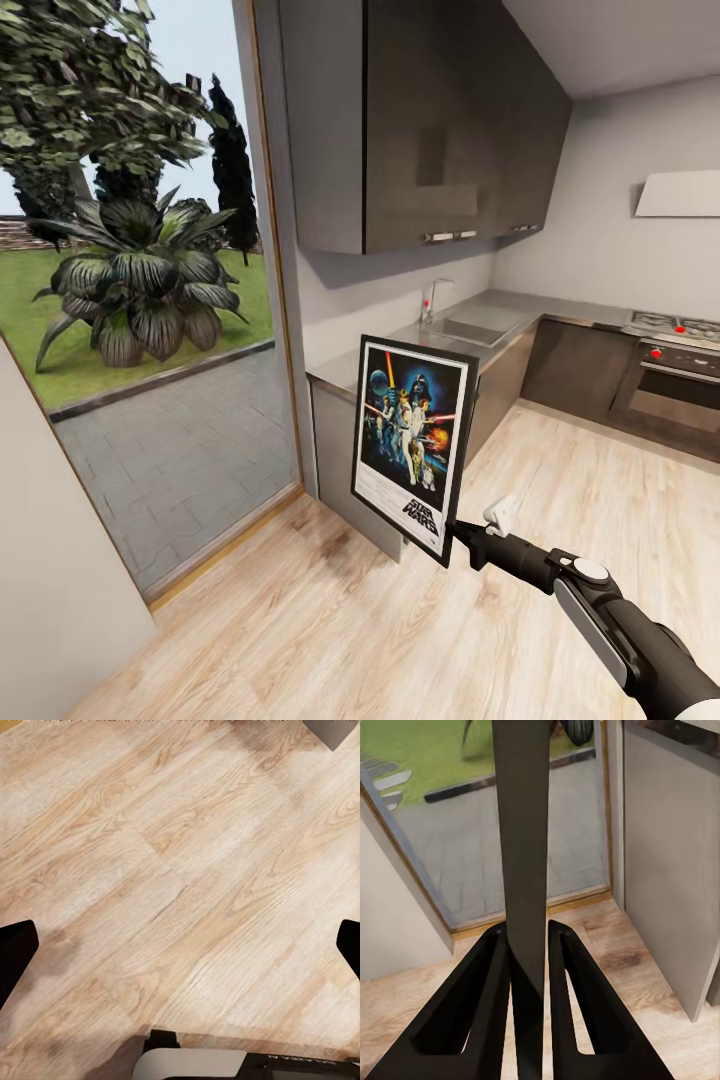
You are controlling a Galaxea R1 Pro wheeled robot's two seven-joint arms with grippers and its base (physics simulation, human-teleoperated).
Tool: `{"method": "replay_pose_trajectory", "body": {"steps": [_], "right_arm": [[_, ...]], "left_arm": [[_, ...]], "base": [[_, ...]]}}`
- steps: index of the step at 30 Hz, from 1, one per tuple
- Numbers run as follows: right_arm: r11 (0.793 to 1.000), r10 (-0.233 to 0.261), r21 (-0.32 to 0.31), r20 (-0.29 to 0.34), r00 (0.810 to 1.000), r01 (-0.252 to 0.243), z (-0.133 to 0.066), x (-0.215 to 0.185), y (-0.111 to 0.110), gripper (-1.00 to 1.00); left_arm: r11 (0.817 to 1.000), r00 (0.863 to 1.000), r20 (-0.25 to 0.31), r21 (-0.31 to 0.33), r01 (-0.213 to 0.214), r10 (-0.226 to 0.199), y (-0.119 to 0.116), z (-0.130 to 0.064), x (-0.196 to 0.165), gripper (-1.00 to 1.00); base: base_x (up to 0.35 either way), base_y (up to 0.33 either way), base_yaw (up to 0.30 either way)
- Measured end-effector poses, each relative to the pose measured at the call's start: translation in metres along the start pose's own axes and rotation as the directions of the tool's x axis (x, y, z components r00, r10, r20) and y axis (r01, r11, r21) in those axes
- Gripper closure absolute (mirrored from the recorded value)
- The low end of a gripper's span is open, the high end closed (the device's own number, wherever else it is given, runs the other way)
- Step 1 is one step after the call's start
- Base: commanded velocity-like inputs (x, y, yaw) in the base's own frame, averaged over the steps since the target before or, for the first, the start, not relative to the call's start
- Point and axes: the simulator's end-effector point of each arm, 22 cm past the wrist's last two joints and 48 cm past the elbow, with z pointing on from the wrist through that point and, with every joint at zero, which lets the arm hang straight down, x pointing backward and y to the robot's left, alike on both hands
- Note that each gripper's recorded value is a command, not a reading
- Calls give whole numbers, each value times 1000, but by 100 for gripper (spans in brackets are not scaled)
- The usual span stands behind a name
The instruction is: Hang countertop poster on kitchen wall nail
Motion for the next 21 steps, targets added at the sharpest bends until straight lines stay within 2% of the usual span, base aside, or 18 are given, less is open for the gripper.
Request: {"method": "replay_pose_trajectory", "body": {"steps": [8, 12, 21], "right_arm": [[1000, -1, -2, 1, 1000, 1, 0, -1, 0, 100], [1000, 0, -3, 1, 1000, 0, 0, -1, 0, 100], [1000, -3, -3, 4, 1000, 3, 1, -2, 1, 100]], "left_arm": [[1000, 1000, 1, 0, 0, 0, 0, 0, 0, -100], [1000, 1000, 3, -1, 0, 0, 0, 0, -1, -100], [1000, 1000, 5, 1, -1, 1, -1, 0, -1, -100]], "base": [[-16, 0, 0], [-215, 0, 29], [-277, 0, 228]]}}
